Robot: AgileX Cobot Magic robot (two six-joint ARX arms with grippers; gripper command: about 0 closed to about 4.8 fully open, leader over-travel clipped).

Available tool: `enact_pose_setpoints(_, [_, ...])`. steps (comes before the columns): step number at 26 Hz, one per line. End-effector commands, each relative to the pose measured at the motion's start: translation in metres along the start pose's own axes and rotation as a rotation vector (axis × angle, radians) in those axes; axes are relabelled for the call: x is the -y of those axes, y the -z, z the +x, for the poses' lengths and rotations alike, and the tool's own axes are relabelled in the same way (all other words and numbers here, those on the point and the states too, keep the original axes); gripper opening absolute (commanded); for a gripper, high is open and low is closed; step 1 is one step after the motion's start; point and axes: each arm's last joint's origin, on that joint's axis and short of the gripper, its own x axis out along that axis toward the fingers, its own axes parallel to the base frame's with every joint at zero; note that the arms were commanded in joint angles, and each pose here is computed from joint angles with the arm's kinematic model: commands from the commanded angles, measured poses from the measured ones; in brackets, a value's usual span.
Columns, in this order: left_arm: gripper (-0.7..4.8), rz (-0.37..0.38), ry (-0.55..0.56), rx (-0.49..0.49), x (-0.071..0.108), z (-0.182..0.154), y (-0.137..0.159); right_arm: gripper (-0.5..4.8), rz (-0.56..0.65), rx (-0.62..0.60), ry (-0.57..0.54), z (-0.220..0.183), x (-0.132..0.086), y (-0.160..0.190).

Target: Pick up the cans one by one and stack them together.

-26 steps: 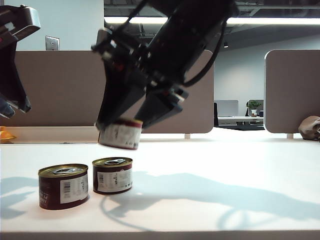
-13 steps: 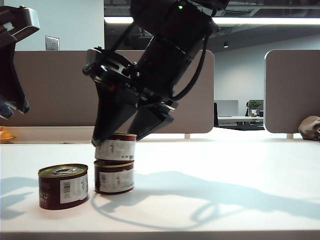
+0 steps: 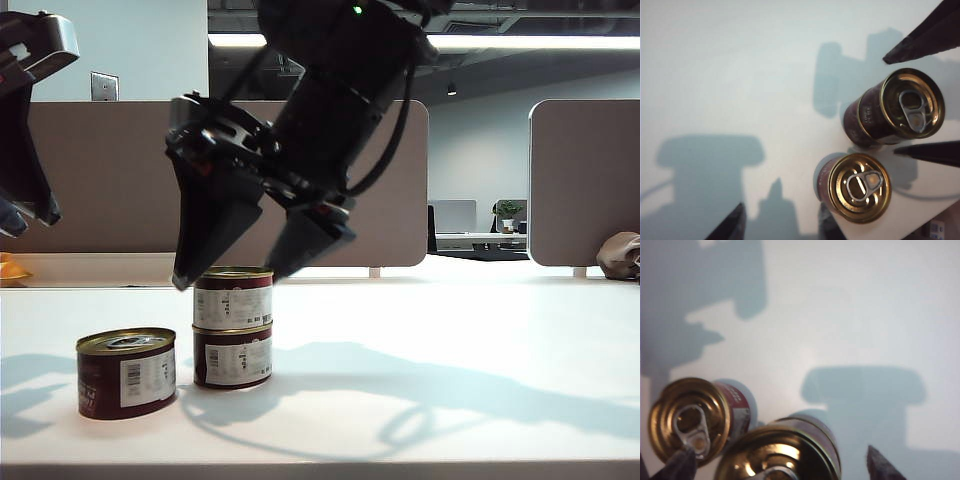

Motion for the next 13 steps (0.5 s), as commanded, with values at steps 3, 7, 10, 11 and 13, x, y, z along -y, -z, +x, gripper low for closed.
enact_pose_setpoints(3, [1.83, 0.001, 0.006, 0.013, 0.000, 0.002, 0.001, 4.72, -0.001, 0.009, 0.018, -0.020, -0.002, -0.018])
enact_pose_setpoints(7, [1.85, -0.005, 0.045, -0.002, -0.002, 0.018, 0.010, 4.71, -0.015, 0.078, 0.097, -0.058, -0.008, -0.027])
enact_pose_setpoints(10, [1.99, -0.017, 0.101, -0.022, -0.003, 0.027, 0.010, 4.68, -0.014, 0.089, 0.134, -0.078, -0.011, -0.027])
enact_pose_setpoints(11, [2.73, -0.035, 0.111, -0.033, -0.004, 0.034, 0.008, 4.59, -0.015, 0.097, 0.155, -0.089, -0.013, -0.026])
enact_pose_setpoints(13, [3.10, -0.060, 0.120, -0.058, -0.005, 0.043, 0.008, 4.58, -0.017, 0.121, 0.189, -0.107, -0.017, -0.025])
